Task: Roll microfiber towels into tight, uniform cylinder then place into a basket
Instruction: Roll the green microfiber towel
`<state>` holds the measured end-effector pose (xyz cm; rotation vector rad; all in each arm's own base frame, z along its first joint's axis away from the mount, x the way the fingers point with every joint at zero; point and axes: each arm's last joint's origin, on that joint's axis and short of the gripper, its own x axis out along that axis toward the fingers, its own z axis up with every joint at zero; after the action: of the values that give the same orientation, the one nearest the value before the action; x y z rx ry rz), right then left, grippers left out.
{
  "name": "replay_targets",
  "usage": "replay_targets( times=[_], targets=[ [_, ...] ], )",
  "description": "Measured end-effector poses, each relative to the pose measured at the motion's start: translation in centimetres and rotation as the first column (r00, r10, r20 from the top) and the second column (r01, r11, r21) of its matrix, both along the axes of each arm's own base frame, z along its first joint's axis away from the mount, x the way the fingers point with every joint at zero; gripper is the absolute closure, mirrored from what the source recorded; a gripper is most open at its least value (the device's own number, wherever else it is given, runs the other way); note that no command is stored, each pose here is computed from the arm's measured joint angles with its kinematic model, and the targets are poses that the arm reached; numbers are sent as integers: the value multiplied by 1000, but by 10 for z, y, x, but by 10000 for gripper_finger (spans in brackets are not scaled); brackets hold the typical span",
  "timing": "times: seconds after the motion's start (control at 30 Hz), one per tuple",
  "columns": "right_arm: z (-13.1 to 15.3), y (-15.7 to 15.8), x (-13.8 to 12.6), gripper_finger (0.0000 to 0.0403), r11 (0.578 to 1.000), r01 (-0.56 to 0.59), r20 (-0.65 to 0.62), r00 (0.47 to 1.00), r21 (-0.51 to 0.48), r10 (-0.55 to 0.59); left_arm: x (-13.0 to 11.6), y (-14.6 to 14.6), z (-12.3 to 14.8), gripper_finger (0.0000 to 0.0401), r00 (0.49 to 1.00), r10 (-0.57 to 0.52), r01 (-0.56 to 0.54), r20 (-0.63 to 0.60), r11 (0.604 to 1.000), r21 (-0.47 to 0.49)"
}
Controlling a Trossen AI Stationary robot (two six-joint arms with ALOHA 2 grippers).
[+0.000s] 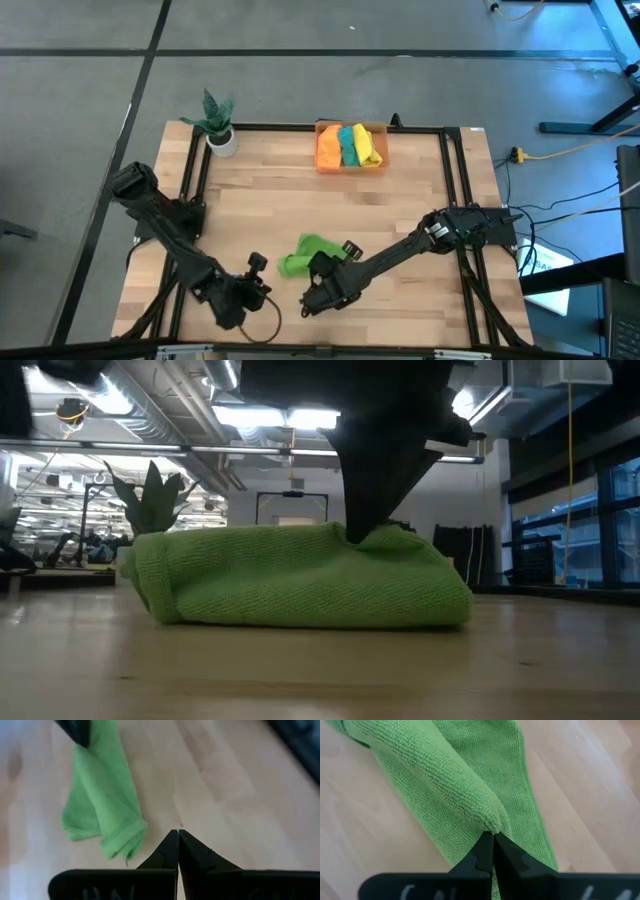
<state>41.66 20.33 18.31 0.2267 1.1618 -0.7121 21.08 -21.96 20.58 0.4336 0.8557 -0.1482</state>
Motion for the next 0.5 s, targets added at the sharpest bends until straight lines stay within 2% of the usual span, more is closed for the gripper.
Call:
replay_targets(
  times=[0.13,0.27,0.37,0.5],
  targets=[
    [0,-1,0,393,1000,-1,-3,1000,-1,1,4,8,-26,401,1000,-7,8,-17,1000,17],
    [0,-1,0,393,1000,-2,-3,1000,-1,2,13,25,-48,401,995,72,-68,-69,996,65],
    [0,-1,0,393,1000,-4,-4,1000,-1,4,23,34,-57,401,989,120,-113,-83,990,81],
    [0,-1,0,393,1000,-4,-4,1000,0,4,41,45,-68,401,989,127,-118,-70,986,114]
  ],
)
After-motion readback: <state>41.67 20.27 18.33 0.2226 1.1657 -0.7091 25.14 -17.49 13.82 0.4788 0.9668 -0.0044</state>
